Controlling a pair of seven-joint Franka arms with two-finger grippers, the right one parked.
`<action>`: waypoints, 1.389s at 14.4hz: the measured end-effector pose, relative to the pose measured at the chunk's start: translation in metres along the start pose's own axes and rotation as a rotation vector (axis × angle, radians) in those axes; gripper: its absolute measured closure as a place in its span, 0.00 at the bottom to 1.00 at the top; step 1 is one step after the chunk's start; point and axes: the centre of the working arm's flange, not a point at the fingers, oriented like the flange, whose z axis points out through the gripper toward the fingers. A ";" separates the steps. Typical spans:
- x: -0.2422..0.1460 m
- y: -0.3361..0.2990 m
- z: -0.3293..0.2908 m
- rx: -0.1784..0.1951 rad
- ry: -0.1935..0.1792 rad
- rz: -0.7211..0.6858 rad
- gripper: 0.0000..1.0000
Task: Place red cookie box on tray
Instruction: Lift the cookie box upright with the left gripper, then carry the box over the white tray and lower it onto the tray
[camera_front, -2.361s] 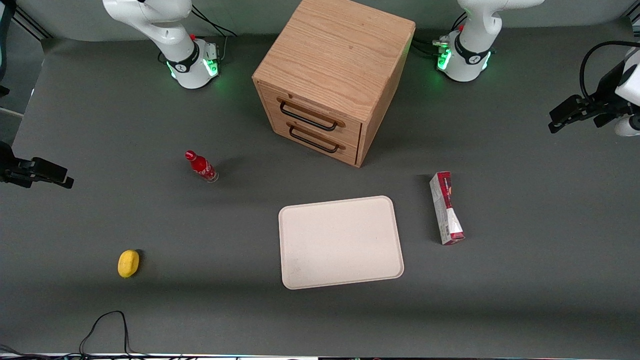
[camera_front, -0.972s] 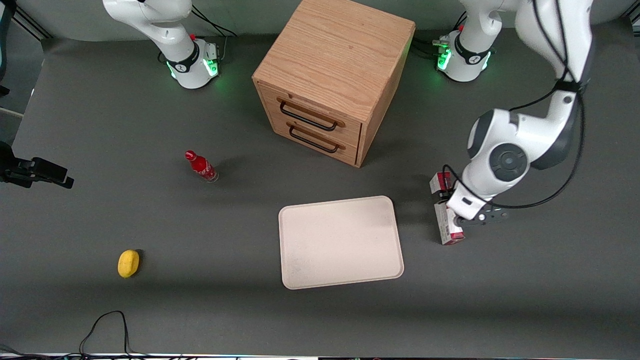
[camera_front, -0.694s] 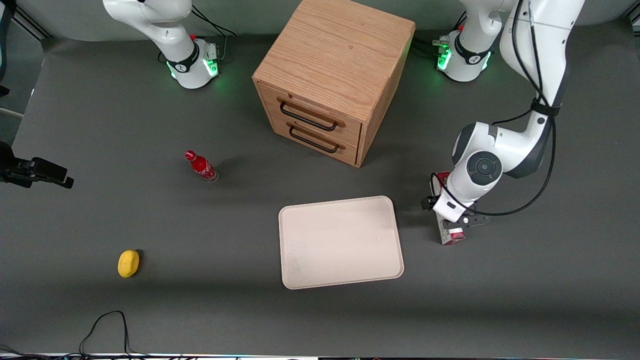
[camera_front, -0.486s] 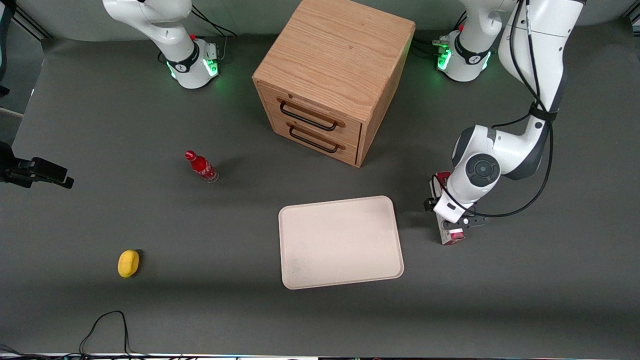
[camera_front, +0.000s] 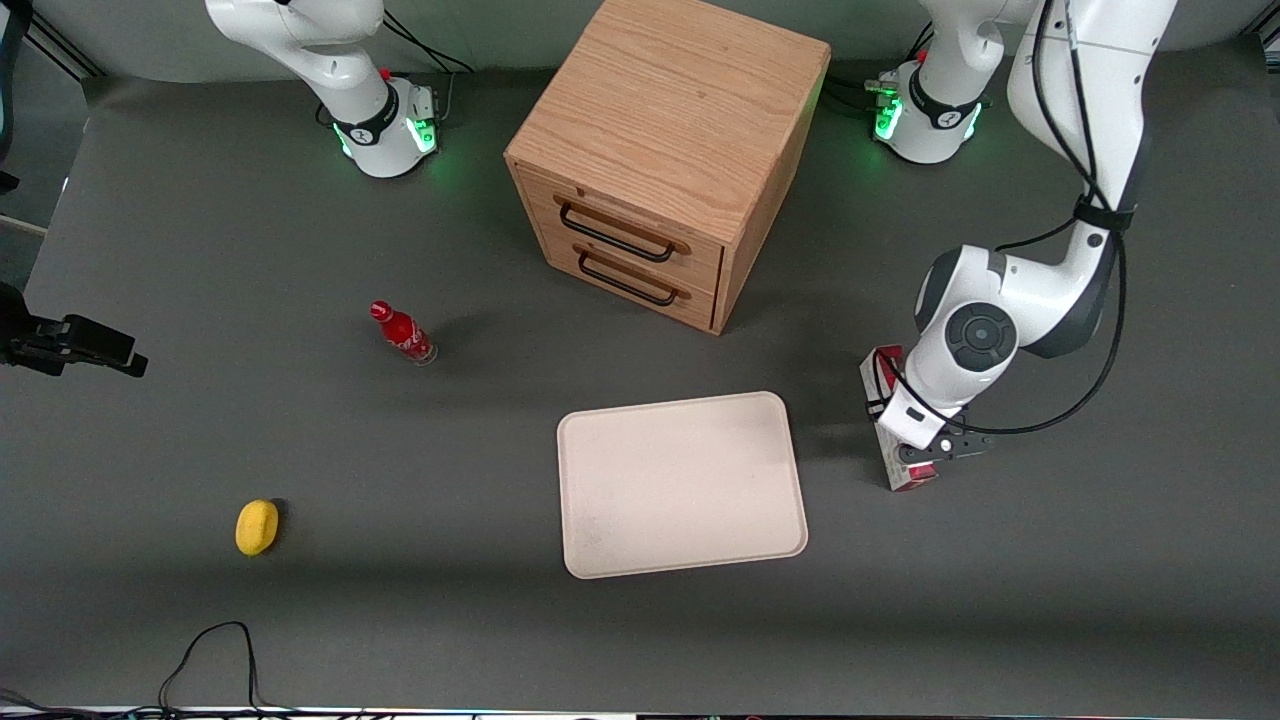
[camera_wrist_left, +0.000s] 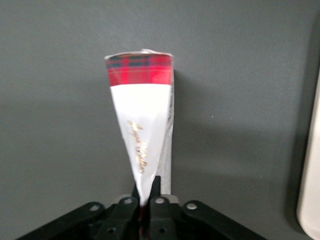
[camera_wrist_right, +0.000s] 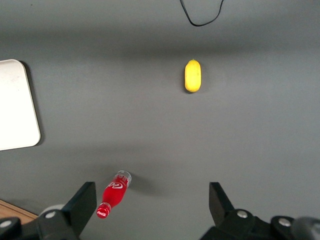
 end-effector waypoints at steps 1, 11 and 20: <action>0.007 -0.003 -0.025 0.016 -0.013 0.009 0.97; 0.037 -0.028 -0.282 -0.107 0.018 0.131 0.97; 0.033 0.140 -0.198 -0.192 -0.015 0.044 0.97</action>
